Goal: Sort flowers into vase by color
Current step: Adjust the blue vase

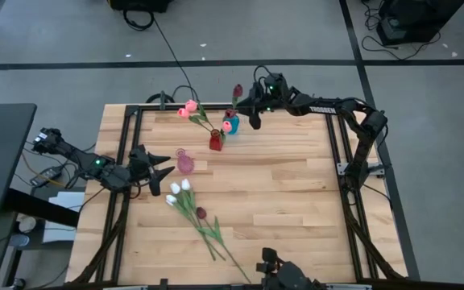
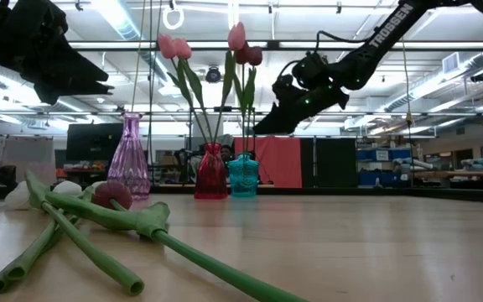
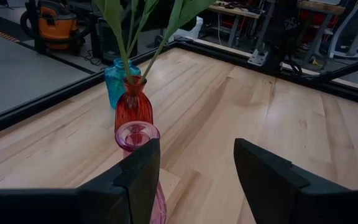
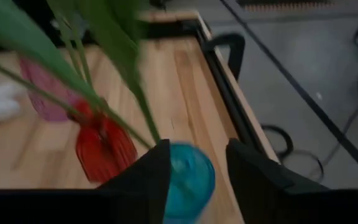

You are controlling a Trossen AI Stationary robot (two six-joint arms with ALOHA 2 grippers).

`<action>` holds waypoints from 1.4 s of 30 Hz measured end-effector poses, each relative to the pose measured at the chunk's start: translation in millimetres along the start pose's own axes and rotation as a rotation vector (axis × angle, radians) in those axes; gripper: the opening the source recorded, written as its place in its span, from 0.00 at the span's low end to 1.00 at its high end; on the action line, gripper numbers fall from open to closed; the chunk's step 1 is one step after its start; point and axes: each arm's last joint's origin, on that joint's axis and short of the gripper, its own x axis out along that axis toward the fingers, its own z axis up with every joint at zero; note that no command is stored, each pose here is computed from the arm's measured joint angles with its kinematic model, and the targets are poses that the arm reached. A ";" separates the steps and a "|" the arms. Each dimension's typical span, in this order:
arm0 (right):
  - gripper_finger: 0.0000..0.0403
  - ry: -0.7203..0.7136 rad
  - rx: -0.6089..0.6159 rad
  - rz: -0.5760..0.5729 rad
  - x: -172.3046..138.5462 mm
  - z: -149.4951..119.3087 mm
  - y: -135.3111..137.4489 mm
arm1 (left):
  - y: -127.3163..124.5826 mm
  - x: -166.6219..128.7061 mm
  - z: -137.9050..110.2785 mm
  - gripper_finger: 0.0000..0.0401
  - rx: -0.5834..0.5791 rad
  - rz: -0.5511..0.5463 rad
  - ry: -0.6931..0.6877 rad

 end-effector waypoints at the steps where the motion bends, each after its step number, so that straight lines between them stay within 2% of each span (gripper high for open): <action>1: 0.43 0.021 0.003 -0.007 0.0 -2.0 0.2 | 0.0 0.0 0.0 0.53 0.000 0.000 0.000; 5: 0.54 0.097 -0.020 -0.039 -0.1 -8.6 1.0 | 0.0 0.0 0.1 0.53 0.000 0.000 0.000; 9: 0.65 0.133 -0.042 -0.007 1.0 -12.1 5.4 | -0.1 0.0 0.3 0.53 -0.001 0.000 -0.002; 15: 0.82 0.124 -0.083 0.008 7.4 -21.6 18.8 | -0.1 0.0 0.2 0.53 0.000 0.000 -0.002; 18: 0.87 0.087 -0.111 -0.011 10.0 -20.8 22.3 | 0.1 0.0 0.3 0.53 0.001 0.006 -0.005; 21: 0.87 0.039 -0.129 -0.025 12.4 -14.9 25.1 | 0.6 0.0 0.6 0.53 0.001 0.022 -0.014; 27: 0.83 0.032 -0.146 -0.052 16.3 -11.6 31.6 | 0.7 0.0 0.6 0.53 0.004 0.026 -0.015; 38: 0.74 0.061 -0.120 -0.116 19.4 -8.6 26.7 | 1.0 0.0 1.0 0.53 0.027 0.038 -0.022; 42: 0.74 0.102 -0.056 -0.082 24.9 -2.9 22.9 | 1.1 -0.1 1.4 0.53 0.044 0.045 -0.026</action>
